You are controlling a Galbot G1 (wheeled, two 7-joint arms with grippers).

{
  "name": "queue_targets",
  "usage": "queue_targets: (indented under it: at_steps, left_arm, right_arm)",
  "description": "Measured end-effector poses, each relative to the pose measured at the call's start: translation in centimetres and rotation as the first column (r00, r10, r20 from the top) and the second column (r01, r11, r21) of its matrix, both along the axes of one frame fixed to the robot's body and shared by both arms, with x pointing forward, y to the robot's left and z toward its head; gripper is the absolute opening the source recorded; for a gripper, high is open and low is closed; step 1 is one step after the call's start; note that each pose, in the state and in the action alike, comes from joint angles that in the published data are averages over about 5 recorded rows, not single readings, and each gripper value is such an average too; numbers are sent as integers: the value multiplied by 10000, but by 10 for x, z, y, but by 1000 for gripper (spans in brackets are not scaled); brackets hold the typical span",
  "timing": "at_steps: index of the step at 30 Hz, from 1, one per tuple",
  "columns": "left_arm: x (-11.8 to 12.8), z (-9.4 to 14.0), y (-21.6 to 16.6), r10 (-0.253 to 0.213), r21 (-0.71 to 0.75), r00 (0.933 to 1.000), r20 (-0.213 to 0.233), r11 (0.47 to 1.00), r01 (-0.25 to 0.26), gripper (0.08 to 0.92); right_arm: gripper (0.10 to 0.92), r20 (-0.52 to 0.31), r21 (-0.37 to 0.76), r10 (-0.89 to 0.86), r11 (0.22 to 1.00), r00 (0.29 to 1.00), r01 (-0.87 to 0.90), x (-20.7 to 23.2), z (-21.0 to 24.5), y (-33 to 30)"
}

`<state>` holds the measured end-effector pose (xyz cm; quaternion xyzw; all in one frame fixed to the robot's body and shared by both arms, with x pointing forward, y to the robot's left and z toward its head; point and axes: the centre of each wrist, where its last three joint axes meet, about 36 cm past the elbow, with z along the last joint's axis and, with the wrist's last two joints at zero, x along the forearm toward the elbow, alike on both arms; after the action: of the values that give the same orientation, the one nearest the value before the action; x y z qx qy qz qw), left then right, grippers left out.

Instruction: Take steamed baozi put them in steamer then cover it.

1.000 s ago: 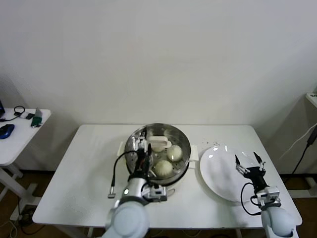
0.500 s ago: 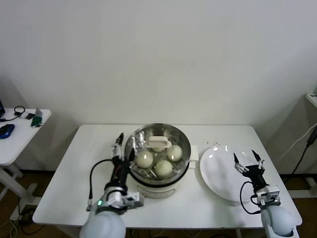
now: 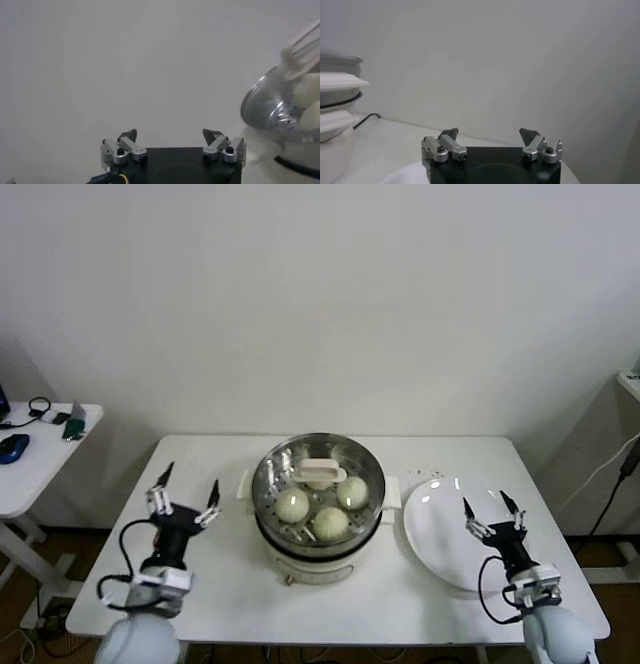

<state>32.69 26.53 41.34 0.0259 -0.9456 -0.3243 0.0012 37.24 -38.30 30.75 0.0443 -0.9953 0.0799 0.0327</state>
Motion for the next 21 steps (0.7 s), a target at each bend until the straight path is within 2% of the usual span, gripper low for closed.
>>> queue_targets:
  at_steps: [5,10,21]
  left_arm:
    - [-9,-30,28,507,-1785,9983,-297,9824,-552,823]
    - [-20,-56,46,881,-2969,9950,-463,9499,-979,823]
    - [-39,-82,63,1183,-4151,9923,-369,9014,-1230,823]
  right_arm:
    - [823,53,126,88,9999,9999,-89,-5,-1,3]
    - [823,79,289,153,9995,9999,-155,-11,-2,4]
    - [823,138,530,263,9982,9996,-270,-14,-2,7]
